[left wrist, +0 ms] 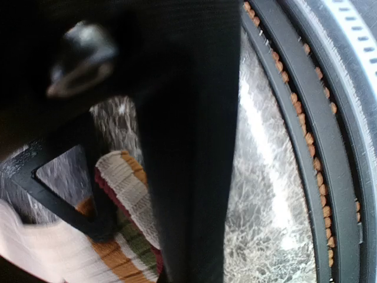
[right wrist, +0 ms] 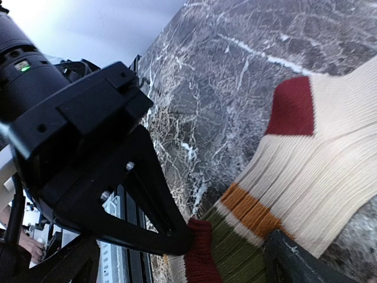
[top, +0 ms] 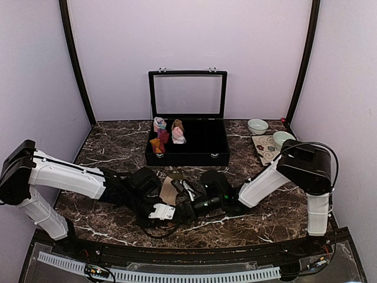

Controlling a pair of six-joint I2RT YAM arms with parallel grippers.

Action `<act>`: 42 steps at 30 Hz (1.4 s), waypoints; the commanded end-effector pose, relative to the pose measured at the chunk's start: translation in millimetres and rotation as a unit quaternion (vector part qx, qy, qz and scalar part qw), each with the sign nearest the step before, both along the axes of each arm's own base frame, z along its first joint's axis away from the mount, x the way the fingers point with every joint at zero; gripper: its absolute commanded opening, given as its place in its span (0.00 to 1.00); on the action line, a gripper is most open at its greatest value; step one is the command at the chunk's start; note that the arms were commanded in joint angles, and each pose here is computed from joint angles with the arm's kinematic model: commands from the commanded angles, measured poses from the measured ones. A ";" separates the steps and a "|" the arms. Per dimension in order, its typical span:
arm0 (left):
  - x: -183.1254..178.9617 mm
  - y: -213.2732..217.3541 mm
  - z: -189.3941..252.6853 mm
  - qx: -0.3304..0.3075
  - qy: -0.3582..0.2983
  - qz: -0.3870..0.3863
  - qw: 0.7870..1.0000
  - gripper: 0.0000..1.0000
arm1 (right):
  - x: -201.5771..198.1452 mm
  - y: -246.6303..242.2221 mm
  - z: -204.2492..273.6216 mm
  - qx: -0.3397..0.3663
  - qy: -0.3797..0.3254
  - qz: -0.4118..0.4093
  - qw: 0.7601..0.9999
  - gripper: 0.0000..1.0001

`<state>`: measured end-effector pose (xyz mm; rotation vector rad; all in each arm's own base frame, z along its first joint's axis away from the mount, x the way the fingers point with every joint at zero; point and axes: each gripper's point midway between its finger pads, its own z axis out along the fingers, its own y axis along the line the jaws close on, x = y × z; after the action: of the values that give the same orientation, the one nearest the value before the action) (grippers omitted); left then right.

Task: Roll the socks
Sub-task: Roll the sock at the center of the board.

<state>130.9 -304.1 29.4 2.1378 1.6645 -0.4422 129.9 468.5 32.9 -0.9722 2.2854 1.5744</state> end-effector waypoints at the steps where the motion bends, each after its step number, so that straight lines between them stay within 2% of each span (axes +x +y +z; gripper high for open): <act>1: -13.0 41.5 -44.3 0.106 0.084 0.047 0.990 0.00 | -34.2 -107.7 -137.0 -0.258 0.088 -0.061 0.960 0.99; 8: -9.6 40.2 -50.0 0.130 0.111 0.049 0.984 0.00 | -38.0 -130.4 -133.0 -0.252 0.072 -0.085 0.961 0.99; 12: -1.7 44.6 -55.8 0.150 0.092 0.052 0.983 0.00 | -40.6 -150.3 -136.4 -0.275 0.057 -0.096 0.955 0.99; 16: -2.2 54.6 -59.3 0.168 0.099 0.055 0.979 0.00 | -23.6 -173.7 -123.5 -0.293 -0.008 -0.144 0.945 0.99; 19: 2.0 55.2 -55.2 0.161 0.115 0.065 0.978 0.00 | 2.8 -187.6 -98.7 -0.303 -0.097 -0.202 0.926 0.99; 23: 7.6 56.9 -44.9 0.144 0.155 0.078 0.974 0.00 | 37.5 -186.8 -32.4 -0.260 -0.235 -0.287 0.891 0.99; 26: 9.9 60.4 -42.2 0.140 0.172 0.078 0.972 0.00 | 58.8 -203.7 -11.0 -0.236 -0.230 -0.395 0.857 0.99; 27: 8.6 61.2 -40.9 0.139 0.185 0.078 0.970 0.00 | 62.2 -206.4 -6.8 -0.222 -0.224 -0.416 0.853 0.99; 29: 3.0 61.9 -36.3 0.133 0.222 0.075 0.963 0.00 | 57.0 -185.5 11.8 -0.160 -0.255 -0.373 0.877 0.99; 30: -1.8 63.5 -34.8 0.132 0.243 0.072 0.958 0.00 | 51.2 -175.0 23.9 -0.129 -0.293 -0.347 0.882 0.99; 33: -11.3 71.1 -38.9 0.144 0.281 0.064 0.947 0.00 | 20.3 -147.4 52.3 -0.050 -0.431 -0.244 0.867 0.99; 35: -15.5 76.5 -42.2 0.159 0.308 0.063 0.936 0.00 | 2.3 -131.0 46.6 -0.040 -0.458 -0.175 0.871 0.96; 38: -15.7 77.2 -43.0 0.163 0.341 0.067 0.923 0.00 | -20.5 -99.0 46.7 -0.012 -0.479 -0.077 0.874 0.87; 42: -12.1 76.9 -42.1 0.163 0.368 0.069 0.913 0.00 | -44.8 -58.8 45.4 0.016 -0.517 0.039 0.855 0.72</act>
<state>158.9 -285.3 19.5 2.0463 2.0856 -1.1026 115.9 359.1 53.2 -1.1577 1.7447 0.6470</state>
